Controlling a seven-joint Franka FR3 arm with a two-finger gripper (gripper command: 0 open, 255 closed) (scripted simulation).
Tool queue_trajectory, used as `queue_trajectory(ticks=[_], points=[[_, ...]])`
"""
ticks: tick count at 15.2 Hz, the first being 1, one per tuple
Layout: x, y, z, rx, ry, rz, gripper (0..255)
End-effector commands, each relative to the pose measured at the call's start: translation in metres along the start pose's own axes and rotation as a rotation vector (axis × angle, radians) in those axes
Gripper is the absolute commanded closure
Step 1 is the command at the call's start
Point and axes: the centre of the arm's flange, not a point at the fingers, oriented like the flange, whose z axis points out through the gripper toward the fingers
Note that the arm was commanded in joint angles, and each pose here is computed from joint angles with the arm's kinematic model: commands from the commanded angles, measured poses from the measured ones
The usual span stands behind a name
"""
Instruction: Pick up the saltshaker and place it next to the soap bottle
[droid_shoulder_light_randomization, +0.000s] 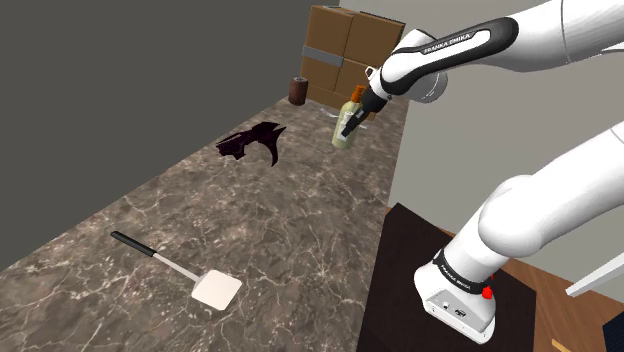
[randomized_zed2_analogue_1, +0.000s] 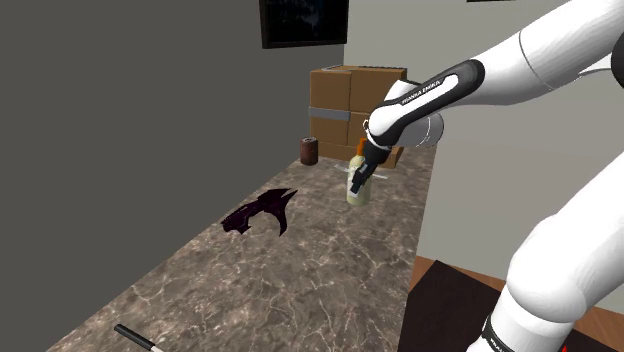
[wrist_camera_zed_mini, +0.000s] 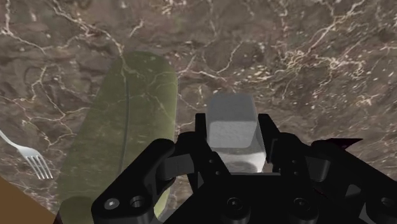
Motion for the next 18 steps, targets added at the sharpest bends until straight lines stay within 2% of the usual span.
queue_trajectory(ticks=[1,11,18], points=[[-0.005,-0.001,0.011,0.000,0.000,0.000,255],[-0.023,0.000,0.061,0.000,0.000,0.000,255],[-0.023,0.000,0.061,0.000,0.000,0.000,255]])
